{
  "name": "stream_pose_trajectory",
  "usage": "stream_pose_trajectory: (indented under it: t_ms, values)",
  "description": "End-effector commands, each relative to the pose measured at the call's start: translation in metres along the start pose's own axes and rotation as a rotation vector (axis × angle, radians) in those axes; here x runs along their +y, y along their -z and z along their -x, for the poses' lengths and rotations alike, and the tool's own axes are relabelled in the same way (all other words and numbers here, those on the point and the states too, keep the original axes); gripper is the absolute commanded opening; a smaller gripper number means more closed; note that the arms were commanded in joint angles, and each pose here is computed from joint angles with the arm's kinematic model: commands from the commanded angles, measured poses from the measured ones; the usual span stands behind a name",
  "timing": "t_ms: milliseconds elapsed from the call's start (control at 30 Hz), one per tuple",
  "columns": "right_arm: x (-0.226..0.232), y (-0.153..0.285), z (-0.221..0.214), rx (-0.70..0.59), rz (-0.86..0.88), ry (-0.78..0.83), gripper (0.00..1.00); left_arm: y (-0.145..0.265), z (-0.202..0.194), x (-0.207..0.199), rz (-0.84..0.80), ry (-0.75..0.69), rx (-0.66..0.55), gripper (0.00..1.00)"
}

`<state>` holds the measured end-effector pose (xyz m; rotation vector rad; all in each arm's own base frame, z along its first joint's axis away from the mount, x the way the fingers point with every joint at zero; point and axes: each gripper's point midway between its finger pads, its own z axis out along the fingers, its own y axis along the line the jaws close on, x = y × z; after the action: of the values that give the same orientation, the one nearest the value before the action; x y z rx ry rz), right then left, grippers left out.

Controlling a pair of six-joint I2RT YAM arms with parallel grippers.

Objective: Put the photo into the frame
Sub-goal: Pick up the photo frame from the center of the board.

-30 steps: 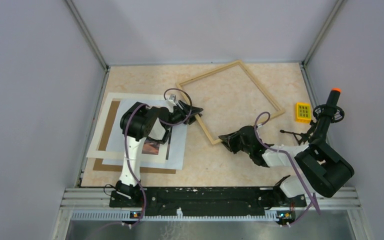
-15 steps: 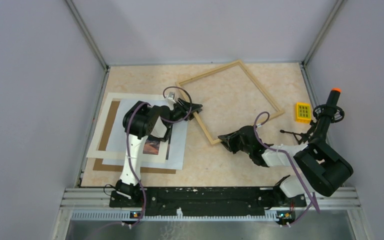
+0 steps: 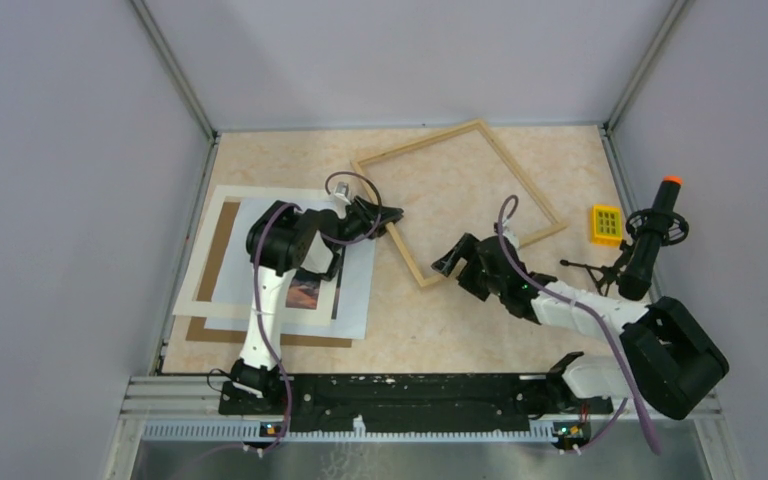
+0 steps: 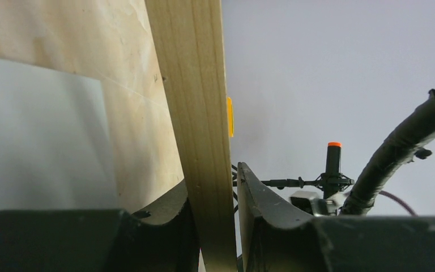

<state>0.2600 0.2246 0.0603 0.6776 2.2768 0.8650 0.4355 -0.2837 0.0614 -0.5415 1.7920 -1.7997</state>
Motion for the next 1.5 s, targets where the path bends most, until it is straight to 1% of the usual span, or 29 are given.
stream_pose_trajectory:
  t_ms: [0,67,167,200,300,367,400,467,533,600,633,667,700,733,767,800,867,933,1067,1200,1267,1333,1467]
  values:
    - [0.012,0.026,0.021,0.029,-0.040,0.524,0.86,0.004,0.000,-0.072,-0.289,-0.182,0.022,0.32]
    - [0.022,0.039,0.033,0.040,-0.063,0.638,0.86,0.004,0.001,-0.076,-0.301,-0.182,0.038,0.32]
    - [0.043,0.061,0.056,0.008,-0.077,0.755,0.87,0.005,0.003,-0.080,-0.305,-0.159,0.047,0.32]
    - [0.048,0.064,0.062,0.005,-0.081,0.776,0.90,0.005,0.003,-0.082,-0.311,-0.163,0.053,0.31]
    - [0.057,0.058,0.089,0.011,-0.119,0.801,0.90,0.006,0.005,-0.090,-0.324,-0.169,0.061,0.31]
    - [0.065,0.039,0.110,0.032,-0.113,0.778,0.90,0.006,0.006,-0.093,-0.331,-0.175,0.065,0.31]
    - [0.073,0.030,0.123,0.019,-0.104,0.774,0.90,0.007,0.007,-0.094,-0.333,-0.175,0.065,0.31]
    - [0.088,0.006,0.152,-0.013,-0.108,0.778,0.94,0.006,0.009,-0.097,-0.340,-0.173,0.067,0.31]
    - [0.099,-0.022,0.178,-0.011,-0.139,0.787,0.96,0.005,0.011,-0.099,-0.349,-0.172,0.080,0.30]
    - [0.100,-0.052,0.210,-0.008,-0.186,0.798,0.98,0.003,0.012,-0.101,-0.356,-0.174,0.087,0.31]
    - [0.115,-0.064,0.237,-0.046,-0.191,0.798,0.98,0.003,0.013,-0.101,-0.359,-0.174,0.088,0.30]
    - [0.117,-0.077,0.260,-0.063,-0.215,0.792,0.98,0.003,0.014,-0.102,-0.361,-0.172,0.089,0.30]
    - [0.111,-0.093,0.275,-0.048,-0.235,0.785,0.98,0.003,0.016,-0.103,-0.362,-0.170,0.088,0.30]
    - [0.110,-0.102,0.298,-0.069,-0.249,0.767,0.99,0.004,0.017,-0.104,-0.363,-0.172,0.089,0.30]
    - [0.094,-0.124,0.312,-0.054,-0.272,0.737,0.99,0.005,0.018,-0.104,-0.363,-0.172,0.088,0.30]
    - [0.092,-0.135,0.326,-0.048,-0.231,0.713,0.99,0.005,0.018,-0.104,-0.362,-0.172,0.089,0.30]
    - [0.085,-0.145,0.354,-0.065,-0.166,0.664,0.99,0.007,0.021,-0.102,-0.357,-0.168,0.088,0.30]
    - [0.066,-0.149,0.376,-0.082,-0.139,0.617,0.99,0.008,0.023,-0.099,-0.351,-0.167,0.086,0.29]
    - [0.023,-0.151,0.387,-0.103,-0.202,0.609,0.99,0.006,0.024,-0.096,-0.350,-0.165,0.095,0.29]
    - [-0.007,-0.152,0.388,-0.066,-0.273,0.574,0.98,0.006,0.025,-0.095,-0.352,-0.165,0.099,0.28]
    - [-0.030,-0.150,0.388,-0.040,-0.325,0.538,0.96,0.006,0.024,-0.095,-0.350,-0.165,0.104,0.28]
    - [-0.040,-0.150,0.384,-0.012,-0.296,0.489,0.92,0.006,0.024,-0.095,-0.351,-0.167,0.104,0.28]
    - [-0.032,-0.145,0.373,0.030,-0.166,0.398,0.86,0.004,0.025,-0.098,-0.360,-0.175,0.104,0.27]
